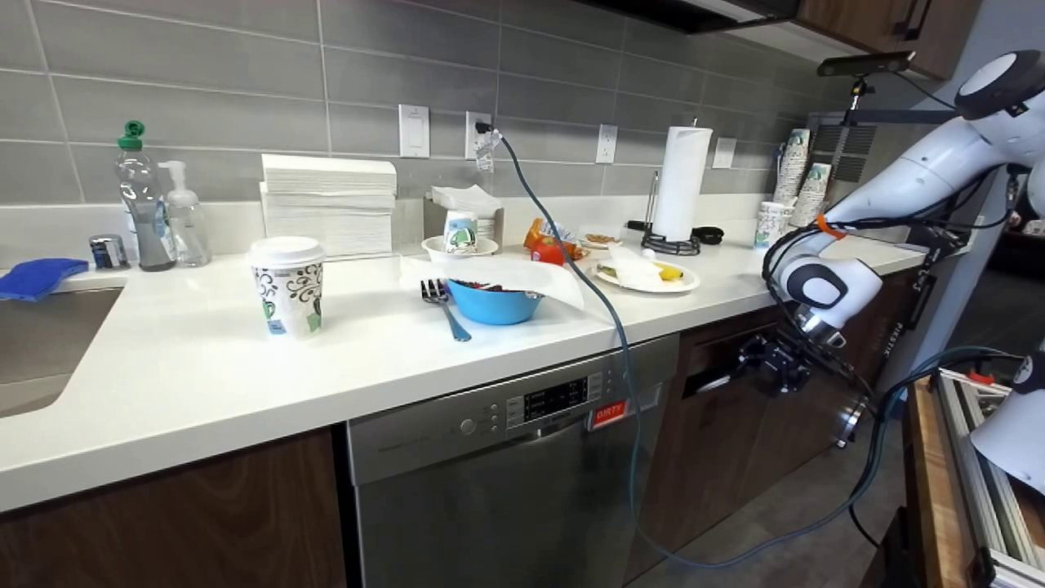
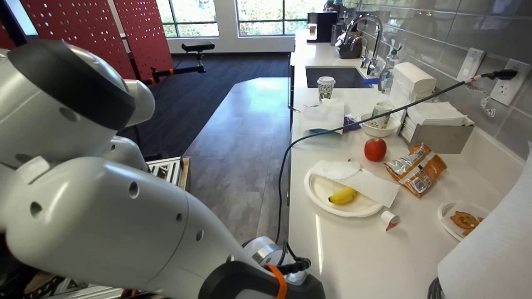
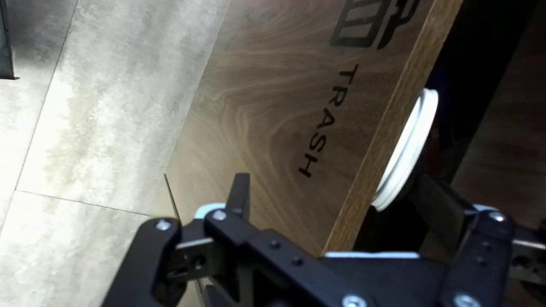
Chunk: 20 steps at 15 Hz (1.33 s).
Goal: Pick up the lid from the counter and put it in the bin
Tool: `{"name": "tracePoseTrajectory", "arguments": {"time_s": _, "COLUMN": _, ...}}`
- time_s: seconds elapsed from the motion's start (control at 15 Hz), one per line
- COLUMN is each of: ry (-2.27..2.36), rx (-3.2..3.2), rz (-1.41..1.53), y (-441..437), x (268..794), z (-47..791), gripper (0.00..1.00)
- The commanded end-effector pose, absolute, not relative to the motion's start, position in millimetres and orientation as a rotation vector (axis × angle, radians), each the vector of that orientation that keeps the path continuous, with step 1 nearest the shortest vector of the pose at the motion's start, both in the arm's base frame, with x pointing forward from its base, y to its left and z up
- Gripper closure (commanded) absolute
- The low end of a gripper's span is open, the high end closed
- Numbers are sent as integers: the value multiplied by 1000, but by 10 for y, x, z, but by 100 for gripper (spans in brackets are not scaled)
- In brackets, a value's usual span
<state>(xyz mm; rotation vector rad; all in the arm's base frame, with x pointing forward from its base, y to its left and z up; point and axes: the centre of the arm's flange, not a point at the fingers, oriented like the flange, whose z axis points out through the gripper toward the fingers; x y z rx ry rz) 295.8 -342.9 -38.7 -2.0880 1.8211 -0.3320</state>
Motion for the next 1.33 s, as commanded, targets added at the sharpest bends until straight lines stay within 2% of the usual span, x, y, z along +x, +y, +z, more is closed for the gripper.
{"name": "tracePoseTrajectory", "arguments": {"time_s": 0.0, "ry": 1637, "rx": -2118, "rz": -223, "y": -3501, "x": 3089, "z": -593, "gripper": 0}}
{"name": "tracePoseTrajectory", "arguments": {"time_s": 0.4, "ry": 1394, "rx": -2202, "rz": -124, "y": -3528, "x": 2973, "z": -460, "gripper": 0}}
{"name": "tracePoseTrajectory", "arguments": {"time_s": 1.0, "ry": 941, "rx": -2265, "rz": 312, "y": -3605, "x": 2784, "z": -384, "gripper": 0}}
{"name": "tracePoseTrajectory", "arguments": {"time_s": 1.27, "ry": 982, "rx": -2387, "rz": 159, "y": -3525, "x": 2801, "z": -259, "gripper": 0}}
